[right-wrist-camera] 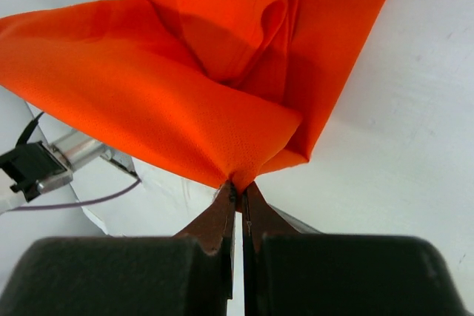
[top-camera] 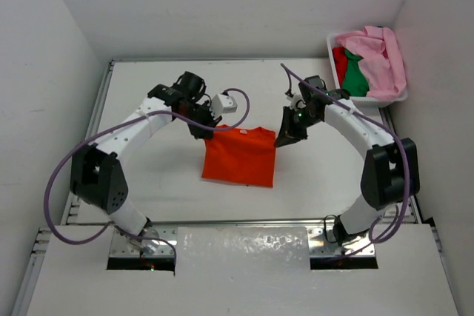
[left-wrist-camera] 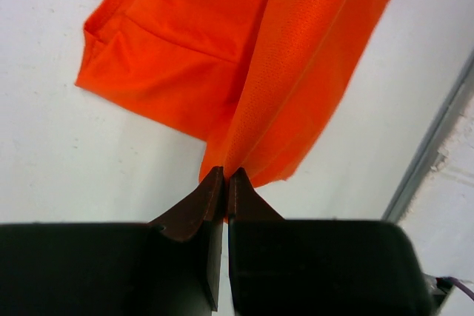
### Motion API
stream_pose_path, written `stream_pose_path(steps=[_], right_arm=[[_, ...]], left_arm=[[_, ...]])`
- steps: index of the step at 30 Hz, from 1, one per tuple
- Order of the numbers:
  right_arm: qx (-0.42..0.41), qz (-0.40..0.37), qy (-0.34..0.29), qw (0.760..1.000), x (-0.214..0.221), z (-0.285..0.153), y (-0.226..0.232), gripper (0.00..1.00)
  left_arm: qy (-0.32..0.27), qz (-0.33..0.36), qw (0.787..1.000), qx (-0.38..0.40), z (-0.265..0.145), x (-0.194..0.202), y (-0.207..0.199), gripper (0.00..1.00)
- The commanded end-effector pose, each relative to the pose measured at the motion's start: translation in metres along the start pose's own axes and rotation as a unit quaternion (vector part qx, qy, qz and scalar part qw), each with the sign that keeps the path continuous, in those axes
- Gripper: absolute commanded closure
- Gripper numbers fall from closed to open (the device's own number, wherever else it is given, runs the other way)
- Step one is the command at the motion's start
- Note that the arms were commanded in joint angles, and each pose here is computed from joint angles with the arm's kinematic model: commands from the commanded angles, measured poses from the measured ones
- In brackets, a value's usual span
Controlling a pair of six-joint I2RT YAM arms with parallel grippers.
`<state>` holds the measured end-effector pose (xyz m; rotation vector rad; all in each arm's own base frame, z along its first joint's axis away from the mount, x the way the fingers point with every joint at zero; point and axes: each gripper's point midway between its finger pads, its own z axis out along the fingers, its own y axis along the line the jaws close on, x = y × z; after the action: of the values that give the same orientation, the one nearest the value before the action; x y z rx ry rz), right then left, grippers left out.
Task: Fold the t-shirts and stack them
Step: Fold the long partially folded tshirt into a neat square
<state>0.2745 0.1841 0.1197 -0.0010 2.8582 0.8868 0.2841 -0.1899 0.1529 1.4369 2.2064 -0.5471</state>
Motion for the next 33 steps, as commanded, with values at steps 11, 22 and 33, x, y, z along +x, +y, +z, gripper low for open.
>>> stream_pose_path(steps=[11,22,33], right_arm=[[0.028,0.021,-0.063,0.997,-0.089,0.032,-0.039,1.0],[0.022,0.047,-0.103,0.993,-0.171,0.062,-0.07,0.91],[0.109,-0.05,-0.214,0.969,-0.264,0.035,-0.085,0.73]], left_arm=[[-0.047,-0.023,0.993,-0.103,0.045,-0.04,0.102,0.96],[-0.049,-0.061,0.981,-0.176,0.077,-0.035,0.18,0.81],[-0.041,-0.17,0.941,-0.29,0.071,-0.022,0.257,0.68]])
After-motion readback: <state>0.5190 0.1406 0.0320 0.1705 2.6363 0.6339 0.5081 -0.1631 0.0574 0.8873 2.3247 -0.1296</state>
